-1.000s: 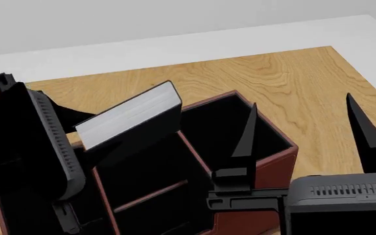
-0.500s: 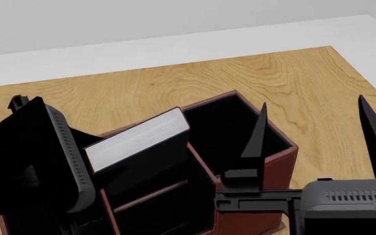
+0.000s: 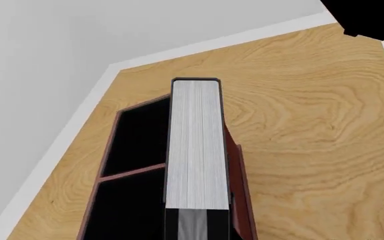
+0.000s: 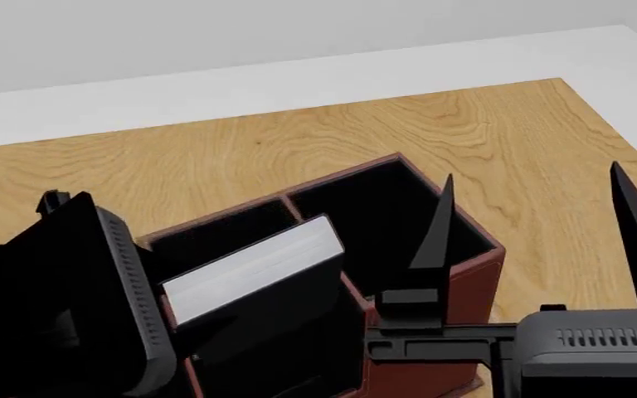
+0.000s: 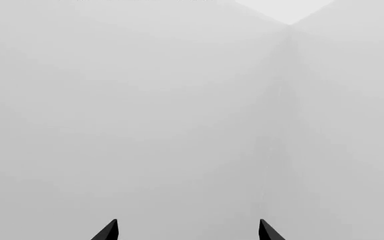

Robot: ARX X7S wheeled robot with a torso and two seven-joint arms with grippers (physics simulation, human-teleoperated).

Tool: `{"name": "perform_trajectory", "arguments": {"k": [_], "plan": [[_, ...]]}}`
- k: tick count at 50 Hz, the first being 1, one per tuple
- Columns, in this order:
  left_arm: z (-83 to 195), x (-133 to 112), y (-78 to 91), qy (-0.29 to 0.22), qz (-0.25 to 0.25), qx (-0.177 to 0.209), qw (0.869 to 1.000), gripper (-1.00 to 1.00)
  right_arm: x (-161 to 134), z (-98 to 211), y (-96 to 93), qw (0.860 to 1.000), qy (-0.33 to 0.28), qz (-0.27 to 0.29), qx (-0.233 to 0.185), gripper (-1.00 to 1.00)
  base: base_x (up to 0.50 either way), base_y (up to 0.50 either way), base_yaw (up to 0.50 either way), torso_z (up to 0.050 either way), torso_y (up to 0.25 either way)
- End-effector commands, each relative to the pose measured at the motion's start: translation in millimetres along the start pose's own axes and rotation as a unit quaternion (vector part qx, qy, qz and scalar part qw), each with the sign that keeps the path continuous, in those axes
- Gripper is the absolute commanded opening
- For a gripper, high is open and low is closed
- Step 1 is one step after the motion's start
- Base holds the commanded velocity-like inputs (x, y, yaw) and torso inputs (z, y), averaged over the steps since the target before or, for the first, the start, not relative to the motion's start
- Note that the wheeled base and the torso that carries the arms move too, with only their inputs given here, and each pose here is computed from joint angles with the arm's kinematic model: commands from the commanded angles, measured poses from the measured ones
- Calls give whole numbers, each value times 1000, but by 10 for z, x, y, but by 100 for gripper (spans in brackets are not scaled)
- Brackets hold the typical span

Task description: Pick up the book and place it in the back compartment of the caddy.

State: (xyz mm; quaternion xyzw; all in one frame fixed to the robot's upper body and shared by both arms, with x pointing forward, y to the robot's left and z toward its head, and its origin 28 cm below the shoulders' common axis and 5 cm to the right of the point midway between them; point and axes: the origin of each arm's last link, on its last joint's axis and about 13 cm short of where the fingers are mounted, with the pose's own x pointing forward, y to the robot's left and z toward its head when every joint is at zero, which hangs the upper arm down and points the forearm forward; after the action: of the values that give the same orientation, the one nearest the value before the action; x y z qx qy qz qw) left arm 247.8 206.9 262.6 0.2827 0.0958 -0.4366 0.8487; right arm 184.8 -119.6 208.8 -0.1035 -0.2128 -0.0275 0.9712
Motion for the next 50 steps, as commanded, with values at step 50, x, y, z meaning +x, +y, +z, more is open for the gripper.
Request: {"name": "perform_trajectory", "arguments": {"k": [50], "plan": [[-217,224,-50,14,15,-9,1000,-100,22,-8,23,1000,0,8,5,100,0,0,0,0,1]]}}
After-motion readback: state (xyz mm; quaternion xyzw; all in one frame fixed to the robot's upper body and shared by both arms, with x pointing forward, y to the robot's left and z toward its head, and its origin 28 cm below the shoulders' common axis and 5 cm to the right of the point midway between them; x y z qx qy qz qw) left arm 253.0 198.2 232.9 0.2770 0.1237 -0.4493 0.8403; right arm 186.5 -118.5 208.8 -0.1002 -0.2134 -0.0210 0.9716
